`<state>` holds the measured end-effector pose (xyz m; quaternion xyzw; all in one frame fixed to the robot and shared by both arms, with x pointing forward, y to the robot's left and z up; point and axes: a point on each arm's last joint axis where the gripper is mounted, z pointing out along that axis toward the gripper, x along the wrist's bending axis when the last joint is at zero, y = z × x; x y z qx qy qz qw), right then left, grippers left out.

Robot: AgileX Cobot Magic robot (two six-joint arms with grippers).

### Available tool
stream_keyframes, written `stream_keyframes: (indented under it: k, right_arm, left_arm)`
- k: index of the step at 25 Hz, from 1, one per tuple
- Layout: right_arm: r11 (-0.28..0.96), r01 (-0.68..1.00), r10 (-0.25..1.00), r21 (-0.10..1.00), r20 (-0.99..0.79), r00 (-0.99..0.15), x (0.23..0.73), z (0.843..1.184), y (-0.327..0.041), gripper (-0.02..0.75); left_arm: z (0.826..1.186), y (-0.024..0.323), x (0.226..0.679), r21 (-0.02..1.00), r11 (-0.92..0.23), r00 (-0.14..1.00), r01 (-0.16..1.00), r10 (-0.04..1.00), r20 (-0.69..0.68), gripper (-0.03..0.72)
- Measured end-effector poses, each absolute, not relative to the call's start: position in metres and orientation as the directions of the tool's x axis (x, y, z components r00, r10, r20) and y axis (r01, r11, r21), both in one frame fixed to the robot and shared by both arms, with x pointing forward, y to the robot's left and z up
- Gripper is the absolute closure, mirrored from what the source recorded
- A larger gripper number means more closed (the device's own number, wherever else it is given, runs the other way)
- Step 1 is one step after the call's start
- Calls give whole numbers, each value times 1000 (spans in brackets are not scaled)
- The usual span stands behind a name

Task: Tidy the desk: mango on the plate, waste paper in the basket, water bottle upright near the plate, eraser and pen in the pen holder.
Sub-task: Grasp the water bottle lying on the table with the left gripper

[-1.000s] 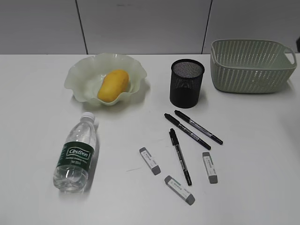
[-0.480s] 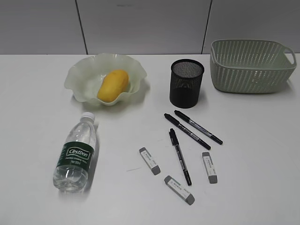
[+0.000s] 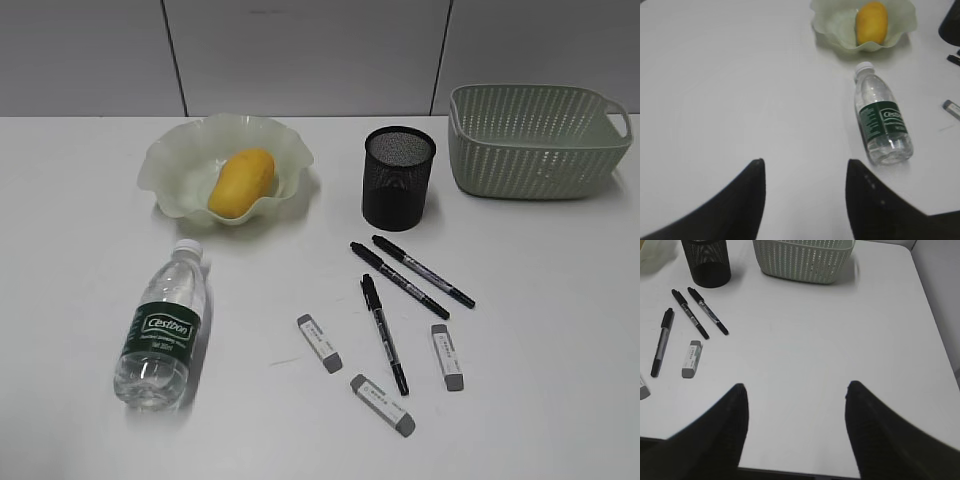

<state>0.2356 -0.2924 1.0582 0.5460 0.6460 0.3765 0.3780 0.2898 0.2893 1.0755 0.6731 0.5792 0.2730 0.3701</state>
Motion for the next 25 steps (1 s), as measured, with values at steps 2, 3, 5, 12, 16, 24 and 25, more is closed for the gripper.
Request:
stream_keyframes:
  k: [2,3,5,12,16,24,25]
  right_arm:
    - [112,421,991,900,-71,-113,235,1058,-293,256]
    - [106,421,992,901,-65,-109,235,1058,-293,262]
    - [96,422,993,901,-57,-104,235,1058,-293,274]
    - [89,424,994,902,-51,-99,235,1058,-293,305]
    - [89,424,994,902,-51,-99,235,1058,-293,307]
    - [89,424,994,902,-51,-99,235,1058,-293,312]
    - [89,424,994,902,-51,-99,235,1058,-293,312]
  left_arm:
    - [1077,278,320,778,-68,224,624,970,-95,263]
    - [1077,272,334,765,-71,244,640,963,-115,242]
    - [1069,261,369,709,-65,247,702,956,-156,204]
    - [1020,223,485,475,-130,238,870,956,-175,171]
    - [989,188,526,379,-171,256,909,949,-184,169]
    - [933,141,559,254,-220,258,942,958,-127,125]
    - [928,141,561,243,-218,252,945,961,-116,120]
